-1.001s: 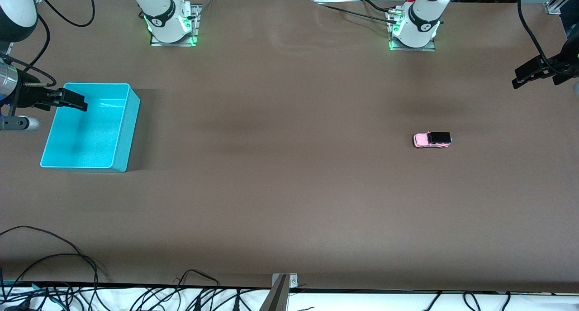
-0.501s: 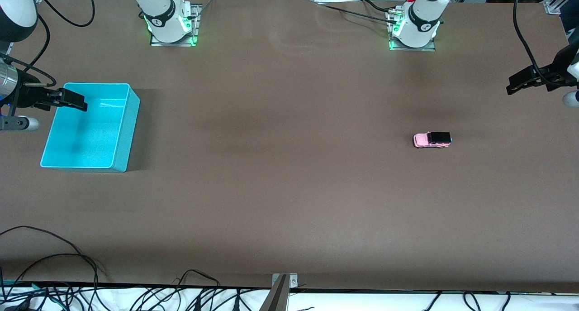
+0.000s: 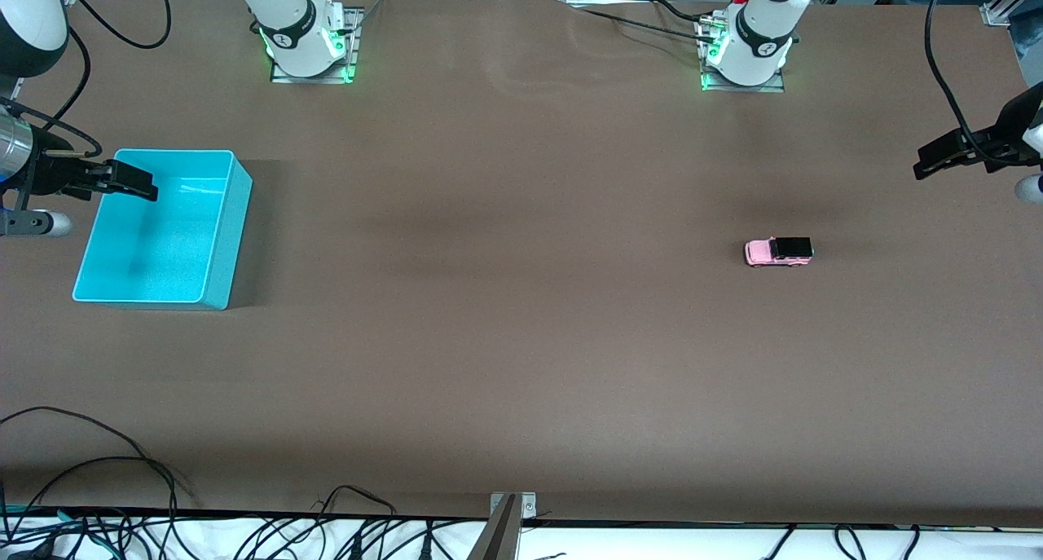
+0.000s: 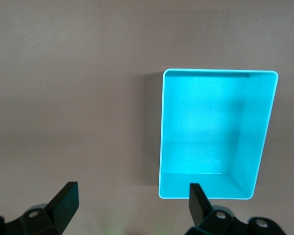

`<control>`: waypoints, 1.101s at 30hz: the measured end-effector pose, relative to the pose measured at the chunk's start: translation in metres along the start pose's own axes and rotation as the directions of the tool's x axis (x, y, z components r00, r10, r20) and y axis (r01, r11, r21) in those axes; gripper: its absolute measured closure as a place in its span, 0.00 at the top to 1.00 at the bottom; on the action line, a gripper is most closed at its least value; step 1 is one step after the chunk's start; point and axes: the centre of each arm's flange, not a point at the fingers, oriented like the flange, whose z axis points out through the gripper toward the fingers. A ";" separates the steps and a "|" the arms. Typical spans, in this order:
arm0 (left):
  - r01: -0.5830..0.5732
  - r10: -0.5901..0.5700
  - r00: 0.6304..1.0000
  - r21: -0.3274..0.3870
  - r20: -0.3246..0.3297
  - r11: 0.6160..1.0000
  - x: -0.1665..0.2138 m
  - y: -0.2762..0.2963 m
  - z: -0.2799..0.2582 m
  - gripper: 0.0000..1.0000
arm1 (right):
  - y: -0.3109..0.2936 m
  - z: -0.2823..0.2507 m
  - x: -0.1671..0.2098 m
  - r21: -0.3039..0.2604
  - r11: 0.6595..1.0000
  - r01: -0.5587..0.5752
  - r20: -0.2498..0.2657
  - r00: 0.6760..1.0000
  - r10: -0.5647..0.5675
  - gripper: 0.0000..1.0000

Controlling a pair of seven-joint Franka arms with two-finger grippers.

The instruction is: Wind and store pink jeep toy

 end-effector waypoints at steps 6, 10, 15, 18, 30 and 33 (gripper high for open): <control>-0.011 0.011 1.000 0.002 -0.026 1.000 0.025 0.008 0.030 1.00 | 0.000 0.001 0.000 0.000 1.000 0.000 0.001 1.000 0.000 1.00; -0.019 0.019 1.000 0.004 -0.016 1.000 0.037 0.013 0.059 1.00 | 0.000 0.001 0.000 0.000 1.000 0.000 0.001 1.000 0.000 1.00; -0.022 0.022 0.999 0.007 0.045 1.000 0.041 0.015 0.104 1.00 | 0.000 0.001 0.001 0.000 1.000 0.000 0.002 1.000 0.000 1.00; -0.020 0.020 0.998 0.007 0.056 1.000 0.046 0.014 0.126 1.00 | 0.000 0.002 0.001 0.000 1.000 0.000 0.003 1.000 0.000 1.00; -0.064 0.065 0.998 0.004 -0.010 0.998 0.054 0.004 0.182 1.00 | 0.000 0.004 0.002 0.000 1.000 0.000 0.007 1.000 0.000 1.00; -0.068 0.068 0.998 0.003 -0.017 0.998 0.049 0.005 0.207 1.00 | 0.000 0.005 0.003 0.000 1.000 0.000 0.008 1.000 0.000 1.00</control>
